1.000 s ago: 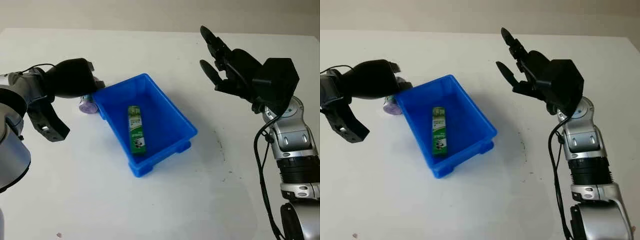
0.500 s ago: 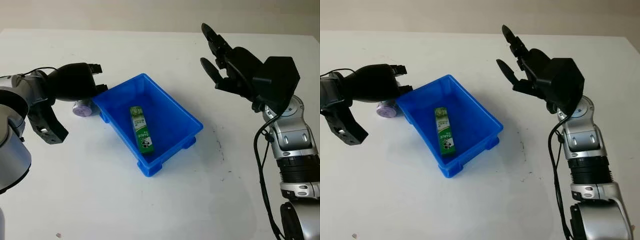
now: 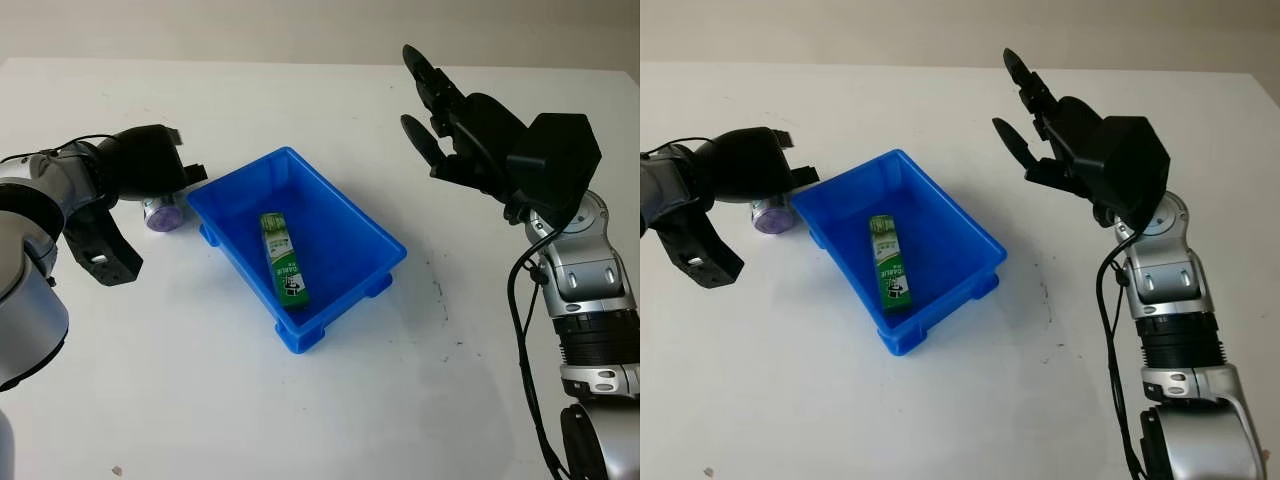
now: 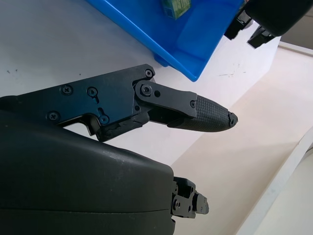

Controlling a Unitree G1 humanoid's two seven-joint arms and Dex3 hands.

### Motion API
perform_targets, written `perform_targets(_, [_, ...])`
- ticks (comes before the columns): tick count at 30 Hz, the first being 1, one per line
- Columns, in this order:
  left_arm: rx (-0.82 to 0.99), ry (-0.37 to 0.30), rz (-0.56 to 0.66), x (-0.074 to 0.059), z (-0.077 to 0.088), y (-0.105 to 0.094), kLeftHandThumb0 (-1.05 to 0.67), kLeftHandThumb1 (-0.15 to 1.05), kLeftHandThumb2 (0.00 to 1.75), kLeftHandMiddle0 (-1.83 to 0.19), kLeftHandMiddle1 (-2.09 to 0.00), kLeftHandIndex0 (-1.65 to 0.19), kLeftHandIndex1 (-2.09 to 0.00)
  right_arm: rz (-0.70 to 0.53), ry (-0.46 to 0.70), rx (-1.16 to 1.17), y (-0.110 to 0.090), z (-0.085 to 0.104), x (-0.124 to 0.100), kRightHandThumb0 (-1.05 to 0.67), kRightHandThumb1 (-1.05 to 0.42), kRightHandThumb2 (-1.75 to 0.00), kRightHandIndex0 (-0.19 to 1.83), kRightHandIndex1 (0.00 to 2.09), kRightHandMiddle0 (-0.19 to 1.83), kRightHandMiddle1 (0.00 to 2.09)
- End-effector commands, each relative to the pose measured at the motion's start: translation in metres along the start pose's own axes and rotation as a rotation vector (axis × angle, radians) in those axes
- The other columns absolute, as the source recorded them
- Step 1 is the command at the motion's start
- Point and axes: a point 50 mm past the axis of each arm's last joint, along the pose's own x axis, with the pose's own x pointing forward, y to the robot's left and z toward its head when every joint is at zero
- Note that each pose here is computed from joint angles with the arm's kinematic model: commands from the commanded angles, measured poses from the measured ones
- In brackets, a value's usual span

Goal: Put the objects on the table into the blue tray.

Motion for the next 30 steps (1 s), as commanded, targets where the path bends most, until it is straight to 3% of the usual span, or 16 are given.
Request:
perform_targets(1, [-0.025,0.010,-0.003,-0.003,0.005,-0.007,-0.53,1.05,0.35,-0.89,-2.09,-0.30,-2.09,-0.011,-0.015,-0.003,-0.004,0.003,-0.001,-0.71,-1.05,-0.63,-0.19,0.02,-0.18,0.04])
perform_targets(5, [-0.096,0.078,0.012,-0.005,-0.003,-0.006,-0.47,1.05,0.27,-0.90,-2.09,-0.25,-2.09,-0.008,-0.015,-0.001,-0.004,0.003,-0.001,-0.70,-1.05,-0.64,-0.19,0.02,-0.19,0.04])
perform_targets(8, [-0.193,0.158,0.038,-0.006,-0.010,-0.005,-0.45,1.05,0.25,-0.79,-2.09,-0.21,-2.09,-0.005,-0.019,0.000,-0.004,0.003,-0.001,-0.70,-1.05,-0.64,-0.19,0.01,-0.19,0.04])
perform_targets(12, [-0.279,0.273,0.011,-0.011,-0.030,-0.004,-0.35,1.05,0.23,-0.49,-2.09,0.01,-2.00,-0.006,-0.013,-0.001,-0.004,0.002,-0.002,-0.70,-1.05,-0.63,-0.19,0.02,-0.18,0.04])
perform_targets(13, [-0.256,0.284,-0.001,-0.013,-0.035,-0.005,-0.33,1.05,0.23,-0.36,-2.09,0.00,-1.85,-0.006,-0.014,-0.001,-0.004,0.002,-0.002,-0.70,-1.05,-0.63,-0.19,0.02,-0.19,0.05])
perform_targets(14, [-0.251,0.300,-0.008,-0.015,-0.039,-0.005,-0.32,1.04,0.17,-0.34,-2.09,-0.06,-1.52,-0.008,-0.014,-0.001,-0.004,0.002,-0.002,-0.70,-1.05,-0.63,-0.19,0.02,-0.18,0.05])
perform_targets(16, [-0.359,0.378,-0.004,-0.019,-0.048,-0.007,-0.34,1.05,0.21,-0.40,-2.09,-0.14,-1.24,-0.005,-0.013,0.003,-0.004,0.002,-0.001,-0.71,-1.05,-0.63,-0.19,0.02,-0.19,0.05])
perform_targets(17, [-0.434,0.417,-0.001,-0.021,-0.051,-0.008,-0.35,1.05,0.24,-0.40,-2.09,-0.03,-1.58,-0.003,-0.015,0.004,-0.004,0.002,-0.001,-0.70,-1.05,-0.63,-0.19,0.02,-0.19,0.04])
perform_targets(18, [-0.469,0.441,0.011,-0.024,-0.054,-0.009,-0.35,1.05,0.26,-0.40,-2.09,0.04,-1.77,-0.001,-0.016,0.005,-0.004,0.002,-0.001,-0.70,-1.05,-0.63,-0.19,0.01,-0.19,0.04])
perform_targets(19, [-0.473,0.455,0.015,-0.026,-0.057,-0.010,-0.36,1.05,0.29,-0.43,-2.09,-0.08,-1.96,0.001,-0.016,0.006,-0.003,0.002,-0.001,-0.70,-1.05,-0.63,-0.19,0.01,-0.19,0.04])
perform_targets(21, [-0.477,0.483,0.013,-0.031,-0.064,-0.012,-0.38,1.05,0.35,-0.42,-2.09,-0.17,-2.06,0.006,-0.018,0.010,-0.003,0.002,-0.001,-0.70,-1.05,-0.64,-0.19,0.00,-0.19,0.04])
perform_targets(26, [-0.494,0.550,-0.025,-0.040,-0.077,-0.016,-0.43,1.05,0.31,-0.29,-2.09,-0.04,-2.09,-0.005,-0.018,-0.011,-0.002,0.003,-0.001,-0.70,-1.05,-0.64,-0.19,0.00,-0.19,0.03])
perform_targets(28, [-0.466,0.555,-0.020,-0.043,-0.080,-0.016,-0.37,1.05,0.24,-0.25,-2.09,-0.16,-1.81,0.001,-0.027,-0.030,-0.002,0.003,-0.001,-0.67,-1.05,-0.67,-0.16,0.02,-0.16,0.04])
perform_targets(30, [-0.392,0.549,-0.033,-0.045,-0.083,-0.016,-0.37,1.05,0.22,-0.24,-2.09,-0.19,-1.71,0.015,-0.027,-0.010,-0.002,0.002,0.000,-0.66,-1.05,-0.68,-0.18,0.01,-0.18,0.02])
